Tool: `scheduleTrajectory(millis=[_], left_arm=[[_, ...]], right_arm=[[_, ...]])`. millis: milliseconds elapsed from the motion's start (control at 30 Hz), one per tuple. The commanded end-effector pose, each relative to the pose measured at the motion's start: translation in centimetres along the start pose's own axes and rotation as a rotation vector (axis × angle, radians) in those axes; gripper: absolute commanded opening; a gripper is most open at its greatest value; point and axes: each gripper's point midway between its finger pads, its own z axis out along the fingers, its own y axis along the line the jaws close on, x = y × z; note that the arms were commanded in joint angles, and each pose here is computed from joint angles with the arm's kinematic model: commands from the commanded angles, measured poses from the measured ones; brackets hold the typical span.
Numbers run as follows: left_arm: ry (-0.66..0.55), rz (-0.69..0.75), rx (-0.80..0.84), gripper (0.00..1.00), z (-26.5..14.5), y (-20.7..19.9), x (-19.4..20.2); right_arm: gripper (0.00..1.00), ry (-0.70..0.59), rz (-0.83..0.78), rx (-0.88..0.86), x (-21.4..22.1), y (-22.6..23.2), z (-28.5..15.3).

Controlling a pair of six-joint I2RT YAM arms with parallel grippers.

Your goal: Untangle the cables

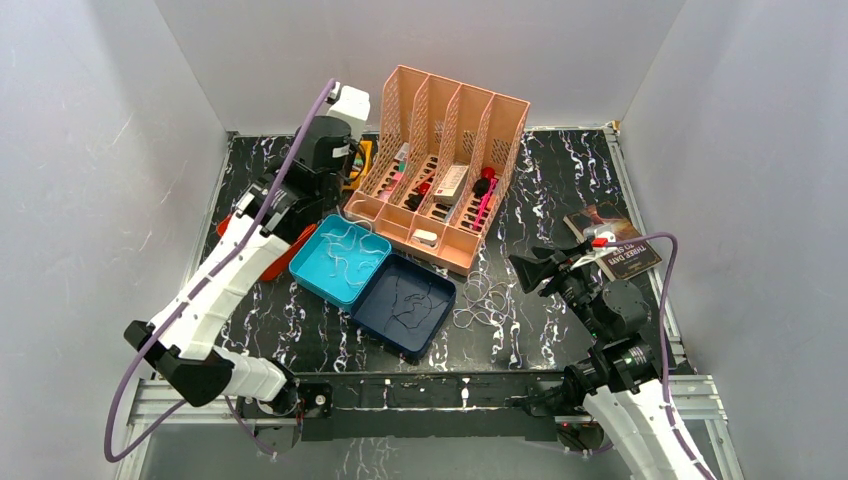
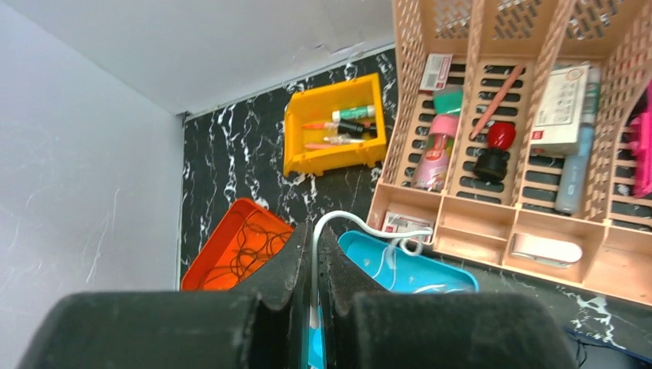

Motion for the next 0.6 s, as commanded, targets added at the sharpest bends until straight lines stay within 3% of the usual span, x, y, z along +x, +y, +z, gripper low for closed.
scheduleTrajectory(millis=[0,233,567], left_arm=[[0.008,-0.055,-0.056,0.0,-1.2,2.2,1.4],[0.075,-0.07,-0.074,0.0,-1.2,2.9,4.4],[0.223,-0.069,0.008,0.0,-0.4,0.0,9.8]], right_arm=[[0.68,-0.046,-0.003,-0.031,-1.1,0.6,0.3],[0.68,-0.04,0.007,-0.035,-0.8,0.5,0.6],[0.68,-0.034,0.016,-0.048,-0.6,0.7,0.9]])
